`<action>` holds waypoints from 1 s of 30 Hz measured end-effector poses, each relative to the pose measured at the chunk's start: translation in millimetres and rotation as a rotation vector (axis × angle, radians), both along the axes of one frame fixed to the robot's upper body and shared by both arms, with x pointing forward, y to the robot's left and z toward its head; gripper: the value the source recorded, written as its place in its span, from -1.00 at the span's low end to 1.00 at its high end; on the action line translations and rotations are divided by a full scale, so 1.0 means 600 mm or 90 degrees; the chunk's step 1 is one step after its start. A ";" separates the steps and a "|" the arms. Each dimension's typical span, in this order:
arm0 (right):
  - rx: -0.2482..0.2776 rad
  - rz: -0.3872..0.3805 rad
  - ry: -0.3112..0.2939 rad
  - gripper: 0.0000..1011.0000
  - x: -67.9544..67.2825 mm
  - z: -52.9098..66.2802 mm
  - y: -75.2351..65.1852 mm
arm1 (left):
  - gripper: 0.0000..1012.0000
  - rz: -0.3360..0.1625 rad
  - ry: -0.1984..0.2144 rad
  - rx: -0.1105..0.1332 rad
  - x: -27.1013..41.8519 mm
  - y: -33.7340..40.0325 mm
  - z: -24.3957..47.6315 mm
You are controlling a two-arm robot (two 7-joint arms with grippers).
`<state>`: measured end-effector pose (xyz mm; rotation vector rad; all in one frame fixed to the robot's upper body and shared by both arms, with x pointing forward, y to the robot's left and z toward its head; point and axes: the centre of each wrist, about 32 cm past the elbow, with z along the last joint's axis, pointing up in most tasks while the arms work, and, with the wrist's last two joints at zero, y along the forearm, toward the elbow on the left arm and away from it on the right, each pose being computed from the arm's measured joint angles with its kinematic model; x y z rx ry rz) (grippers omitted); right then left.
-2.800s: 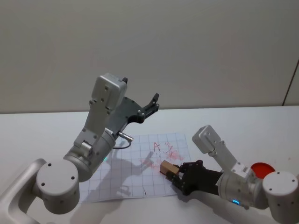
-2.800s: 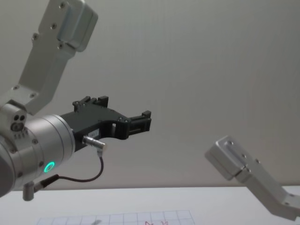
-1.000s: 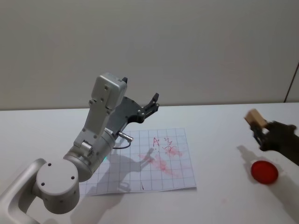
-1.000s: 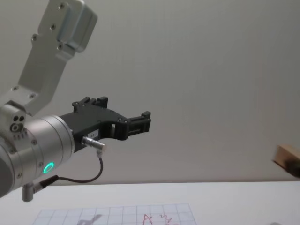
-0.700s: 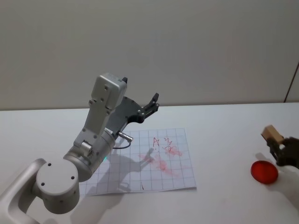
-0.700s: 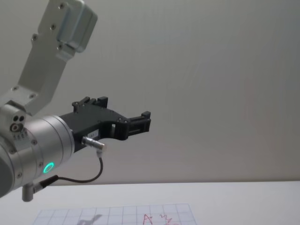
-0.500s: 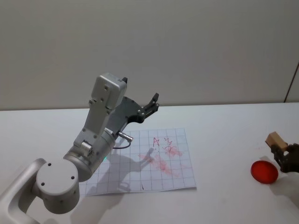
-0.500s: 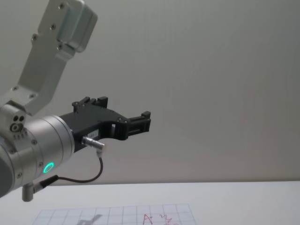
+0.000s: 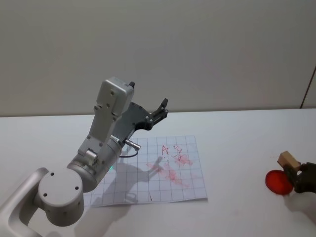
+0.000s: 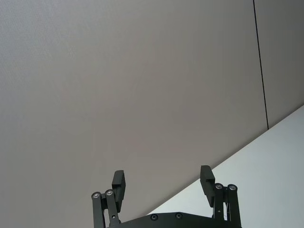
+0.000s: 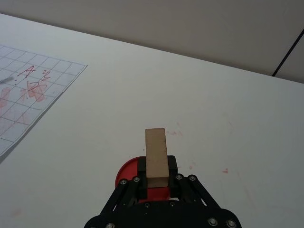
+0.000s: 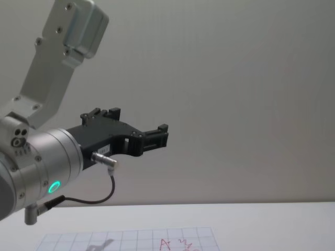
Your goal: Use the one hand to pick up the stamp and affix it onto the A4 paper.
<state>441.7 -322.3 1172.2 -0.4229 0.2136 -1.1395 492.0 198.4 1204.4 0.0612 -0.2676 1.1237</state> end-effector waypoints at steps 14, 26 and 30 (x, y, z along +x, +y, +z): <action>-0.002 0.003 0.021 -0.48 0.002 -0.005 0.006 | 0.98 0.000 0.000 0.000 0.000 0.000 0.000; -0.003 0.002 0.028 0.32 0.003 -0.007 0.008 | 0.98 0.000 0.000 0.000 0.000 0.000 0.000; -0.004 0.001 0.029 0.55 0.003 -0.007 0.008 | 0.98 0.000 0.000 0.000 0.000 0.000 0.000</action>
